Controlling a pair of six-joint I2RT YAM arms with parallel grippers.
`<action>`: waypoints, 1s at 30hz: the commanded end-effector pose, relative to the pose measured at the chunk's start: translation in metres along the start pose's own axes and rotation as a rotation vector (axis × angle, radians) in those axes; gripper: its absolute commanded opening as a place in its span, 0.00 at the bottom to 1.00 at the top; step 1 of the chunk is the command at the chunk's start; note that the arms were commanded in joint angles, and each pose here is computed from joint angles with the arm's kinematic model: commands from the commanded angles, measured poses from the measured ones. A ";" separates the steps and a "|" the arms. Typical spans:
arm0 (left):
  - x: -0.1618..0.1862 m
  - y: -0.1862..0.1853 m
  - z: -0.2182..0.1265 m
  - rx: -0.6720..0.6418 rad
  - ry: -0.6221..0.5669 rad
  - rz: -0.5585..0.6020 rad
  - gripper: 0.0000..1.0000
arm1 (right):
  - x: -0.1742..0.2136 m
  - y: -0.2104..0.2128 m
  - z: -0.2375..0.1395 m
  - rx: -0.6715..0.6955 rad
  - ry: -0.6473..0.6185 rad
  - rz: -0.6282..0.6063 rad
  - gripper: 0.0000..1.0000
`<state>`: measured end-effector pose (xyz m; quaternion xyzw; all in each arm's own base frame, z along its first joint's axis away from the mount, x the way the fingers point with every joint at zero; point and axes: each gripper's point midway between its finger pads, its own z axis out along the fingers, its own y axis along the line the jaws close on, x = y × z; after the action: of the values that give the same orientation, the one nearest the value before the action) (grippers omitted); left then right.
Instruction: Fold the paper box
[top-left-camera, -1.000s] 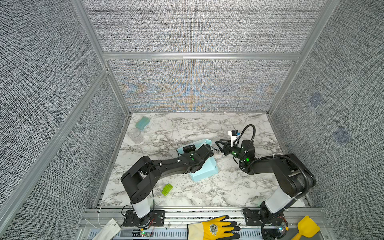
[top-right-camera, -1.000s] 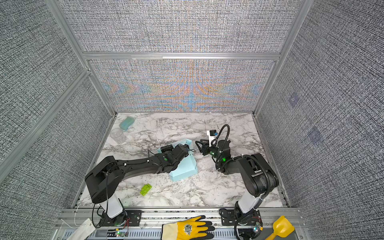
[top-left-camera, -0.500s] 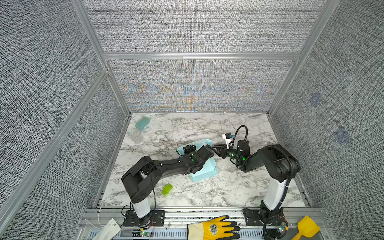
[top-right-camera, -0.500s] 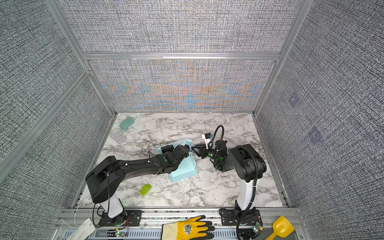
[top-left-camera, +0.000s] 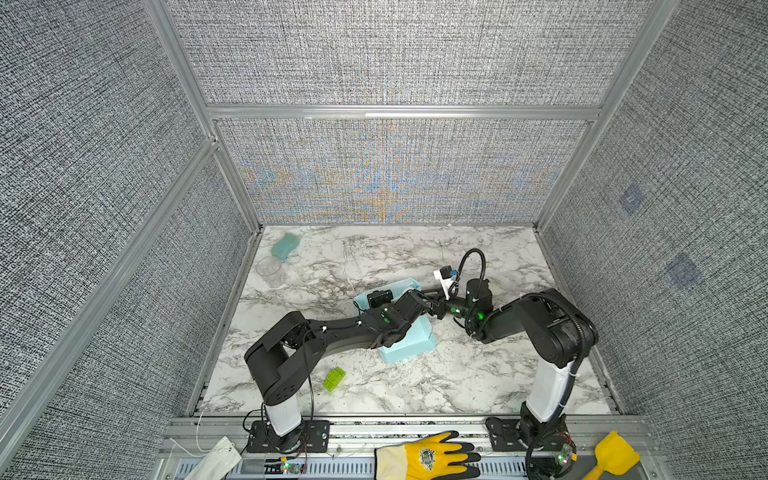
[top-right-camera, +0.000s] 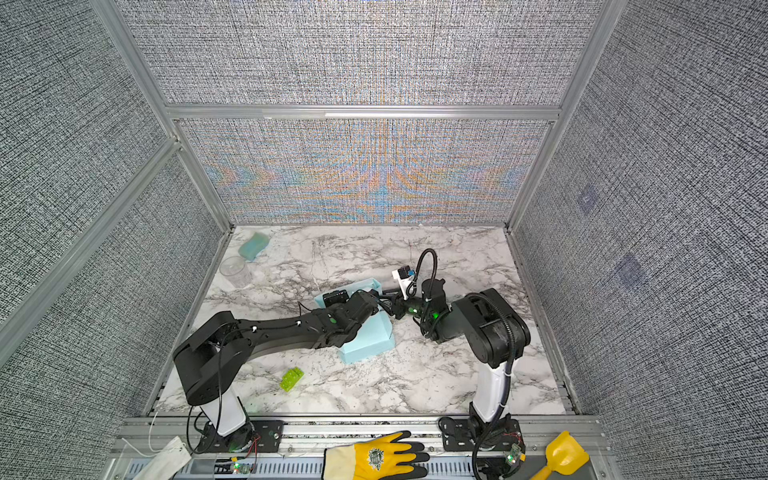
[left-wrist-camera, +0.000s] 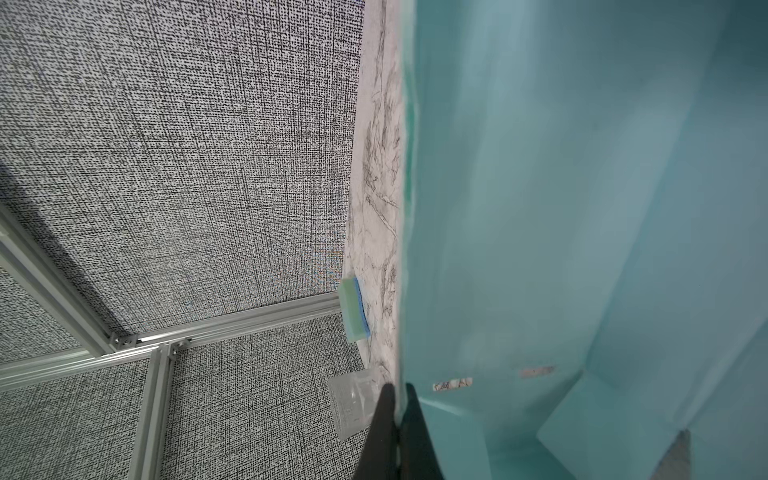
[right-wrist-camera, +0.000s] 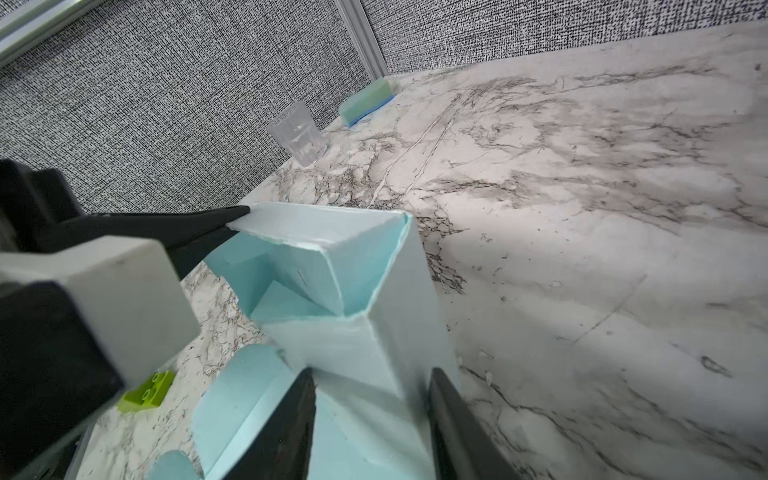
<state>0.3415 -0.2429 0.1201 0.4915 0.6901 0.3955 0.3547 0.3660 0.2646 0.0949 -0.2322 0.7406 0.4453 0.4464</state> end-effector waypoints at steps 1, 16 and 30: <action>-0.005 0.006 -0.002 -0.006 -0.016 -0.032 0.00 | 0.002 -0.002 0.002 0.036 0.009 -0.042 0.45; -0.010 0.005 -0.007 0.010 -0.031 -0.043 0.00 | -0.014 -0.016 -0.001 0.229 -0.030 -0.166 0.44; -0.011 -0.004 -0.010 0.035 -0.038 -0.029 0.00 | -0.029 -0.016 0.008 0.264 -0.059 -0.234 0.46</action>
<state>0.3367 -0.2522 0.1256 0.4862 0.6940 0.3838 0.3670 0.3901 0.2610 0.1041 -0.2410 0.7547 0.3060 0.5279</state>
